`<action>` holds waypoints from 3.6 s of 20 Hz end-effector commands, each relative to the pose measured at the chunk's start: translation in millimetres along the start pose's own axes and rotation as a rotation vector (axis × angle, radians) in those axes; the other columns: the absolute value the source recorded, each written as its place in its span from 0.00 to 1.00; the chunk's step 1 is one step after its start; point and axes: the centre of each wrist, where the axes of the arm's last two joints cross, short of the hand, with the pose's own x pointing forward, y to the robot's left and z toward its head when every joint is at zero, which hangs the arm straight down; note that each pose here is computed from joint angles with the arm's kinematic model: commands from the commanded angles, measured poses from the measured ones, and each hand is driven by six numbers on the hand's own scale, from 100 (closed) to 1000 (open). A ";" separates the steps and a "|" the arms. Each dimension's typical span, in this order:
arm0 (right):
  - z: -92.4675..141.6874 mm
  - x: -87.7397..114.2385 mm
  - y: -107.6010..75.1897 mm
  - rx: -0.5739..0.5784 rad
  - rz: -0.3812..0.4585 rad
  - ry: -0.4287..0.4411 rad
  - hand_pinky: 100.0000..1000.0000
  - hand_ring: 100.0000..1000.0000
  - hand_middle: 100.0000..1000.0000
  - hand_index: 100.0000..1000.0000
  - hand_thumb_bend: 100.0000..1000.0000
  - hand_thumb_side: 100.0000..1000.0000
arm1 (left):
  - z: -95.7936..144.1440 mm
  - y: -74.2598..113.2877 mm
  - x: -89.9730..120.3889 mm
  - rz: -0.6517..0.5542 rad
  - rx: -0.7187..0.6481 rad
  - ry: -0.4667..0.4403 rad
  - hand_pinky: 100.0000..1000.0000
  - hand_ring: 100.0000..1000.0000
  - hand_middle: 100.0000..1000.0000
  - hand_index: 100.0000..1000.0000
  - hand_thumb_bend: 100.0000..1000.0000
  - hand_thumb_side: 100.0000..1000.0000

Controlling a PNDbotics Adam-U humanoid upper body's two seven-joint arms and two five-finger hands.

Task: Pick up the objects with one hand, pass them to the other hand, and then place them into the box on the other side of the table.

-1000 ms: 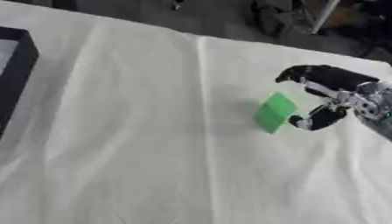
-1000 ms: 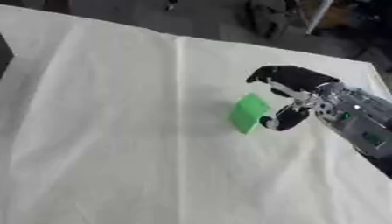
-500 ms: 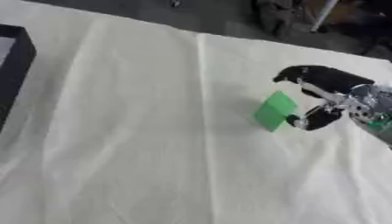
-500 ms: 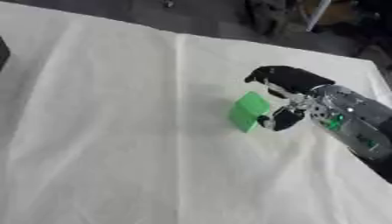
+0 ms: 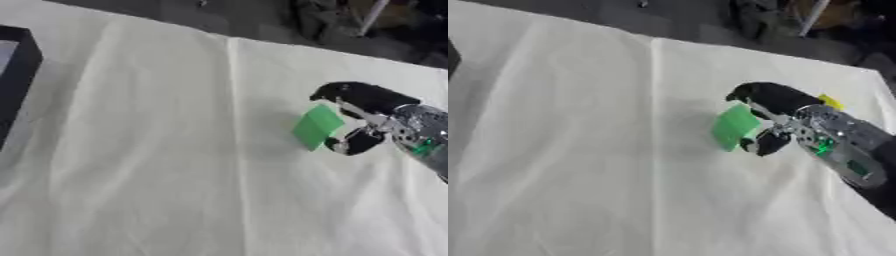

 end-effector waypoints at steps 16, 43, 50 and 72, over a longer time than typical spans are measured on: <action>-0.1 3.8 -1.3 0.016 0.027 0.007 1.00 0.99 0.90 0.90 0.26 0.00 | 0.1 -4.0 6.6 0.015 -0.016 -0.017 0.88 0.27 0.69 0.80 0.72 0.51; 0.5 4.9 4.6 -0.171 0.019 0.079 0.88 0.58 0.45 0.47 0.07 0.00 | -0.6 -4.0 7.4 0.022 -0.008 -0.021 0.89 0.27 0.69 0.79 0.70 0.52; 0.3 2.7 -1.6 -0.275 -0.011 0.078 0.82 0.51 0.38 0.41 0.02 0.00 | 1.5 -0.7 4.2 0.024 0.012 -0.004 0.89 0.26 0.69 0.79 0.70 0.53; -13.9 21.2 -34.7 -0.570 -0.490 -0.018 0.64 0.46 0.32 0.39 0.00 0.00 | 8.6 19.3 -5.4 0.023 0.123 0.062 0.89 0.25 0.69 0.79 0.71 0.52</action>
